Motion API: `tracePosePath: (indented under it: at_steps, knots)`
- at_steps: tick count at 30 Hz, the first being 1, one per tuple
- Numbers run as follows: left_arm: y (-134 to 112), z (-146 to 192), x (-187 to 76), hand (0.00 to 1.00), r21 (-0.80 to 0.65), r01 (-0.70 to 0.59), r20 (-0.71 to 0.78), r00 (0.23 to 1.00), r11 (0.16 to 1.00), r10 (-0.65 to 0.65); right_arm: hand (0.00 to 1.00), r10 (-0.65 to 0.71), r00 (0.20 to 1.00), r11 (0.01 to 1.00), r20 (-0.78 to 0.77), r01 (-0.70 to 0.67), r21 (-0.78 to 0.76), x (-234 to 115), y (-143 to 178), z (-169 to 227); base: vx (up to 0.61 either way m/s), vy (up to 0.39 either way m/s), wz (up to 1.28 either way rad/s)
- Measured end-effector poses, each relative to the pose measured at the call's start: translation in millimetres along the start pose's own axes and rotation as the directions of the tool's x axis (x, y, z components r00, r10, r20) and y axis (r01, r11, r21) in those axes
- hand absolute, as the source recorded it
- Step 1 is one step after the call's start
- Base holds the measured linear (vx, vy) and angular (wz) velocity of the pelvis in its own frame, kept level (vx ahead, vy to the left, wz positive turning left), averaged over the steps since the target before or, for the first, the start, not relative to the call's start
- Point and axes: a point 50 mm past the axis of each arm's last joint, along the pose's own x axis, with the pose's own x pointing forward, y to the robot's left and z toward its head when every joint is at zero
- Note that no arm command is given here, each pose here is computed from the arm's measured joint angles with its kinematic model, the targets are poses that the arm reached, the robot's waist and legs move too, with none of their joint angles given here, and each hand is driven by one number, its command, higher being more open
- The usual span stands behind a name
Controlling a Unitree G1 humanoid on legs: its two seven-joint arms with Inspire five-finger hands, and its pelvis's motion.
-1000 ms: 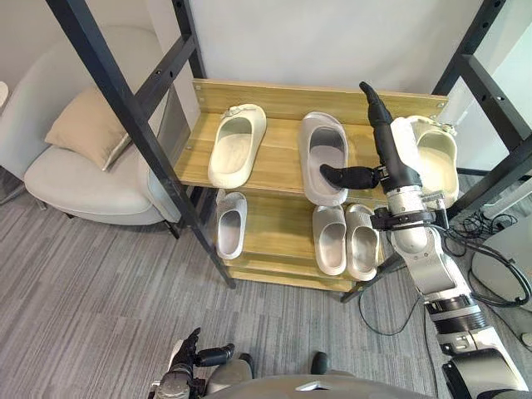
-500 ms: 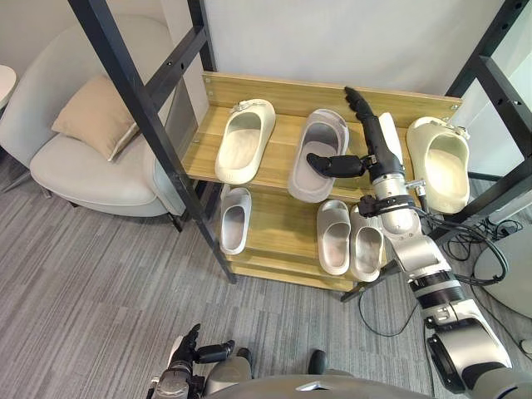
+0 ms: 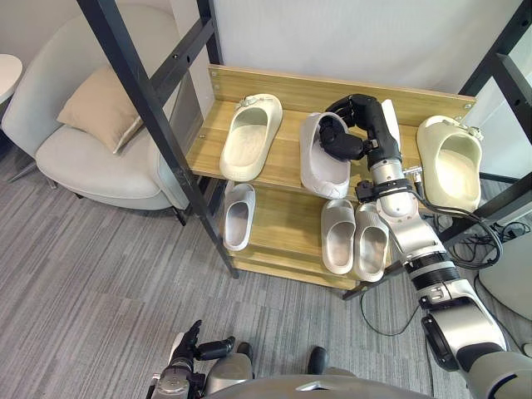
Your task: Organize the slippers on the shoe rack
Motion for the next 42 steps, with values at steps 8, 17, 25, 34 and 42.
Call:
tracePosePath:
  at_steps: [8, 17, 25, 34, 42]
  knots:
    - [0, 1, 0, 1.0, 0.001, 0.0, 0.004, 1.0, 1.0, 0.0, 0.0, 0.02, 0.985, 0.997, 0.169, -0.032, 0.07, -23, 9, 37, 0.0, 0.001, 0.0]
    - [1, -1, -1, 1.0, 0.016, 0.0, -0.004, 1.0, 1.0, 0.001, 0.0, -0.109, 0.805, 0.991, 0.583, 0.041, 0.129, -56, -13, 122, -0.01, 0.012, -0.08]
    - [0, -3, -1, 1.0, 0.034, 0.006, -0.009, 1.0, 0.999, -0.006, 0.0, -0.083, 0.807, 0.906, 0.585, -0.183, 0.381, -80, 6, 124, 0.0, 0.002, -0.03]
    - [-2, -5, -1, 1.0, 0.053, 0.021, -0.021, 1.0, 0.998, -0.02, 0.0, 0.444, 0.794, 0.581, 0.415, -0.607, 0.542, -113, 104, 77, 0.0, 0.001, 0.02]
    - [-4, -2, 2, 1.0, 0.067, 0.035, -0.024, 0.999, 0.997, -0.034, 0.0, 0.708, 0.673, 0.463, 0.214, -0.67, 0.58, -146, 136, 26, -0.01, 0.0, 0.05]
